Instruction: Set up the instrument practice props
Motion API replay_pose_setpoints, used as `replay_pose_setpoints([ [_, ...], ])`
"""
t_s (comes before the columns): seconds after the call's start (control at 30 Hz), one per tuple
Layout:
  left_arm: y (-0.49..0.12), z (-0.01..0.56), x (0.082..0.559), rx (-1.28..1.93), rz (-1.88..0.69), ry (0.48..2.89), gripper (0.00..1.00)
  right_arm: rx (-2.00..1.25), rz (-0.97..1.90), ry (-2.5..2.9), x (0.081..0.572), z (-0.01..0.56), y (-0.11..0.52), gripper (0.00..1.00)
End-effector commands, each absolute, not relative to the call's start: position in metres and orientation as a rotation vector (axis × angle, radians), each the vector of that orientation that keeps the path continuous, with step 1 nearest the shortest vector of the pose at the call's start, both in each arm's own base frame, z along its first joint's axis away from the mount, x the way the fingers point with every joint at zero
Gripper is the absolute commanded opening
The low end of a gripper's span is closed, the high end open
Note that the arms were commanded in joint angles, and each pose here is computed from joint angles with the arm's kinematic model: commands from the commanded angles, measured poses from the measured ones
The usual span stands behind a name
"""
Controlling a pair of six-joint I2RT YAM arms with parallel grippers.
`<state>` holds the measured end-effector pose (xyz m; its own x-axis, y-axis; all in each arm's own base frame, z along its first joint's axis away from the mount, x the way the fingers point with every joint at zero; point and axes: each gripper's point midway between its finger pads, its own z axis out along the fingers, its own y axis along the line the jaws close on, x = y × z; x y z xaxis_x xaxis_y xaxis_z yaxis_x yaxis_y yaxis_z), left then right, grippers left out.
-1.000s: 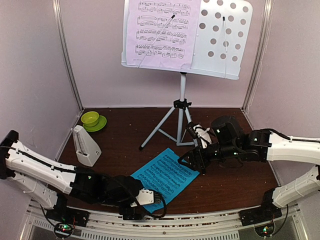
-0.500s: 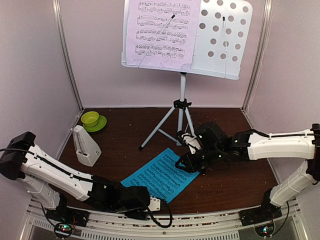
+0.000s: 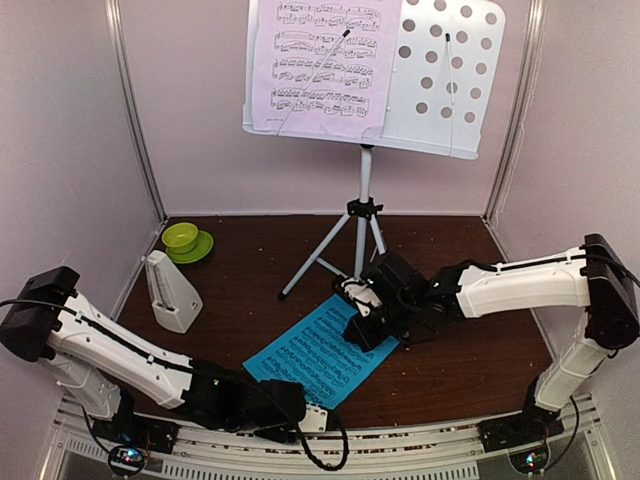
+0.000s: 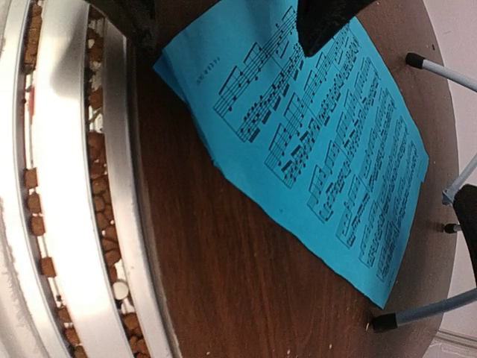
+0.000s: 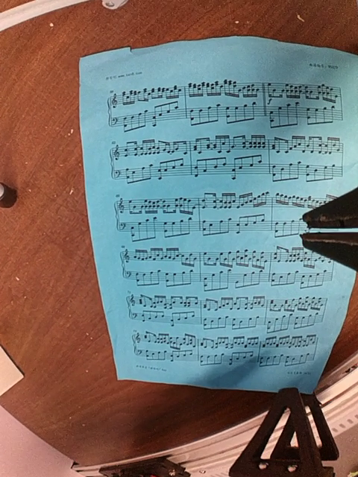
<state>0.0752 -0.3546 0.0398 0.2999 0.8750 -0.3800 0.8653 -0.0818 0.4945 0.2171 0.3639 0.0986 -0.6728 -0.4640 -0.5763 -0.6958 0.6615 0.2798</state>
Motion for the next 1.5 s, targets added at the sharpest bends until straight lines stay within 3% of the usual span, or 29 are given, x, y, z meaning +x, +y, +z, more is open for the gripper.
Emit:
replay_pose_setpoints([
  [0.0, -0.368, 0.042, 0.064, 1.937, -0.035, 1.481, 0.63, -0.923, 0.596, 2.419, 0.222, 0.092, 0.368, 0.05],
  [0.77, -0.364, 0.024, 0.084, 1.907, 0.148, 1.468, 0.31, -1.02, 0.485, 2.527, 0.196, 0.033, 0.371, 0.01],
  [1.0, -0.373, 0.03, 0.087, 1.844, 0.059, 1.508, 0.14, -1.018, 0.514, 2.537, 0.191, 0.031, 0.374, 0.01],
  [1.17, -0.377, 0.024, 0.091, 1.832, 0.045, 1.529, 0.14, -1.027, 0.524, 2.548, 0.187, 0.025, 0.375, 0.01],
  [1.47, -0.388, 0.012, 0.082, 1.916, 0.001, 1.468, 0.27, -1.044, 0.534, 2.538, 0.182, 0.022, 0.38, 0.01],
])
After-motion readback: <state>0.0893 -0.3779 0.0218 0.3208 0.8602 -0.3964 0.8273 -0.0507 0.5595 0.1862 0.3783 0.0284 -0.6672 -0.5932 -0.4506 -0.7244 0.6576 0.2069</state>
